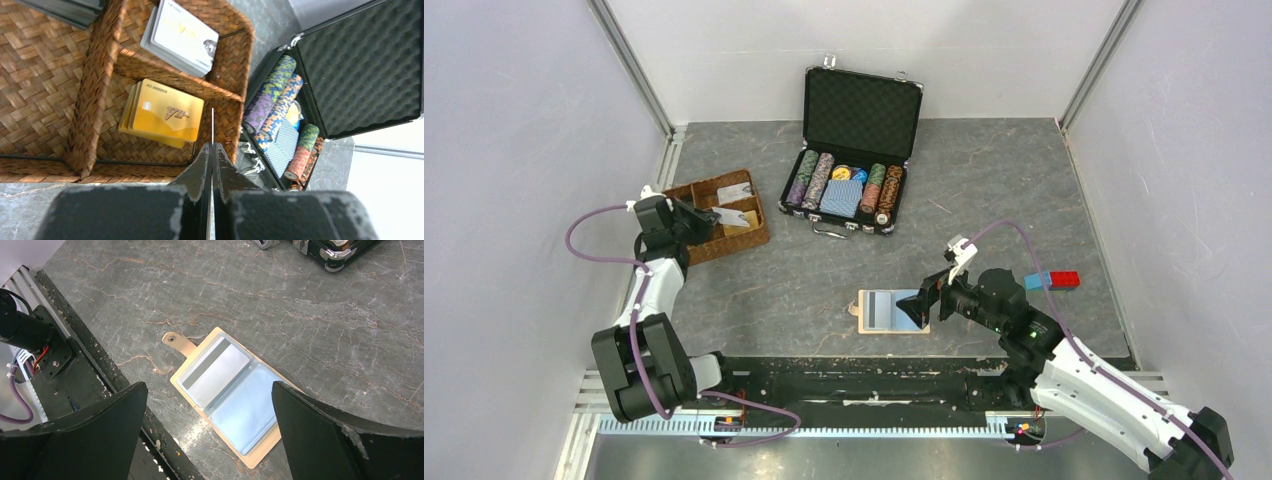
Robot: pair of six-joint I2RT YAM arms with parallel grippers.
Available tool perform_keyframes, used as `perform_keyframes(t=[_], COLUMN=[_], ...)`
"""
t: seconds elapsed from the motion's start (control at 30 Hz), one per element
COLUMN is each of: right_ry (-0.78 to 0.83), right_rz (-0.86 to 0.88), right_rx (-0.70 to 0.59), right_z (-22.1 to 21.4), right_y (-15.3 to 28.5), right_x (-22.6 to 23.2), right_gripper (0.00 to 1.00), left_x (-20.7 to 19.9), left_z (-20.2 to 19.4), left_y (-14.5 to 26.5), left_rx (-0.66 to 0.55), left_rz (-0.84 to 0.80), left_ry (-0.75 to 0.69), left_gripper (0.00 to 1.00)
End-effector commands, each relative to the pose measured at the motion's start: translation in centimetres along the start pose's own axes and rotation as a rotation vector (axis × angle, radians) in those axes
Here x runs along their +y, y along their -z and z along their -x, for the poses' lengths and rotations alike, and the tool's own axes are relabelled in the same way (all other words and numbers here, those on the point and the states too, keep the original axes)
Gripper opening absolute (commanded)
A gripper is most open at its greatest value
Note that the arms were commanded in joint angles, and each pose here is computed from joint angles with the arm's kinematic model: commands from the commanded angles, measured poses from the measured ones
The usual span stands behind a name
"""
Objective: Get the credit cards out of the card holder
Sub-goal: Place the credit card in the storage box.
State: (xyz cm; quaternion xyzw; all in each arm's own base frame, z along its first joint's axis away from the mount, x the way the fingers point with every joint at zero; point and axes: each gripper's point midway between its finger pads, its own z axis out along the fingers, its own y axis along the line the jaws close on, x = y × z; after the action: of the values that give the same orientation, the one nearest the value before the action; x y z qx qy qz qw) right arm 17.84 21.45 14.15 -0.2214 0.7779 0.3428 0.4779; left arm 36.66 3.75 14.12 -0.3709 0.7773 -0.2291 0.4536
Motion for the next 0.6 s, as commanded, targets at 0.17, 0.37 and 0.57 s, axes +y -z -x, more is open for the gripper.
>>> perform_keyframes(t=[0.17, 0.37, 0.57], right_ry=[0.043, 0.049, 0.05], right_rz=[-0.005, -0.014, -0.015], right_rx=[-0.07, -0.073, -0.064], right_z=[3.5, 3.5, 3.6], right_y=[0.5, 0.5, 0.3], right_x=[0.5, 0.4, 0.4], right_gripper=[0.98, 0.98, 0.98], left_x=[-1.2, -2.6, -4.0], left_z=[1.8, 3.7, 4.9], left_y=[-0.1, 0.0, -1.0], left_rx=[-0.055, -0.112, -0.101], left_rz=[-0.034, -0.059, -0.091], left_ry=[0.011, 0.015, 0.024], left_gripper=[0.02, 0.02, 0.02])
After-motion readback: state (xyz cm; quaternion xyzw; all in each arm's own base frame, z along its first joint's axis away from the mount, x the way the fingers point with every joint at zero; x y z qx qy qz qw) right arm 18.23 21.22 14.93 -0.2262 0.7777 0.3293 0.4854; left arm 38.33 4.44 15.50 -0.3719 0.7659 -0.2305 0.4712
